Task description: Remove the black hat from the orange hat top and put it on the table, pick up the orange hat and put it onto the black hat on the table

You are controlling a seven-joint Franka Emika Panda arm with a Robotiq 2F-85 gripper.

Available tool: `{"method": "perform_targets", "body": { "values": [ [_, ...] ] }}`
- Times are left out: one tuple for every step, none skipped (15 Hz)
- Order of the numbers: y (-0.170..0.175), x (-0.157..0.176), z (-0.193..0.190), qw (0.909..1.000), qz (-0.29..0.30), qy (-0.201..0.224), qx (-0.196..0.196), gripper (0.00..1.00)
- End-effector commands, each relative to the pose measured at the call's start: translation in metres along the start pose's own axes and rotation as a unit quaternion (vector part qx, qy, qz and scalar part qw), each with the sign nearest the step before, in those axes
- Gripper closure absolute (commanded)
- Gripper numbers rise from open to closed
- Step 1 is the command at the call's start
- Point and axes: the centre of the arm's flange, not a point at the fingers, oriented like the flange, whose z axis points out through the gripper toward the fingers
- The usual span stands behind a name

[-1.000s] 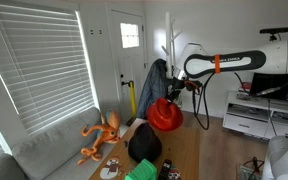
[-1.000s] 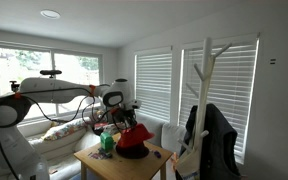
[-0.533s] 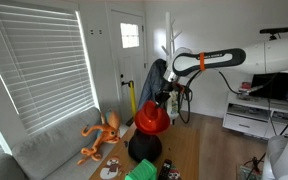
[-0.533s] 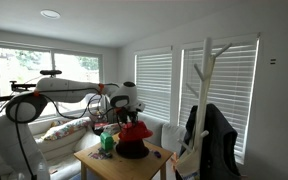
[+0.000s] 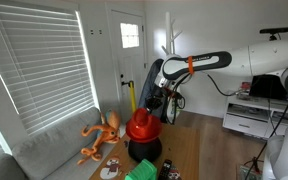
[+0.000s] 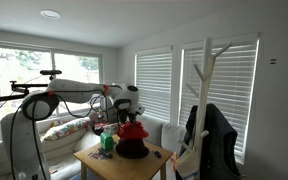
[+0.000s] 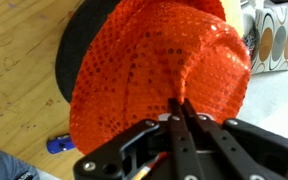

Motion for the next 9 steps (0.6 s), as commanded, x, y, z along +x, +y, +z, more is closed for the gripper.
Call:
{"method": "perform_targets", "body": {
  "values": [
    [-0.018,0.003,0.019,0.9994,0.024,-0.023,0.010,0.99],
    [-0.016,0.001,0.025,0.9992,0.031,-0.025,0.003,0.99],
    [-0.015,-0.001,0.028,0.9990,0.034,-0.029,-0.002,0.99],
    [-0.011,-0.002,0.031,0.9988,0.038,-0.030,-0.007,0.99],
    [-0.008,-0.002,0.034,0.9986,0.041,-0.032,-0.007,0.99],
    [-0.006,-0.002,0.035,0.9986,0.041,-0.033,-0.004,0.99],
    [-0.004,-0.004,0.039,0.9985,0.044,-0.034,-0.006,0.99],
    [-0.003,-0.004,0.042,0.9984,0.044,-0.036,-0.008,0.99],
    [-0.002,-0.005,0.044,0.9983,0.044,-0.036,-0.012,0.99]
  ]
}}
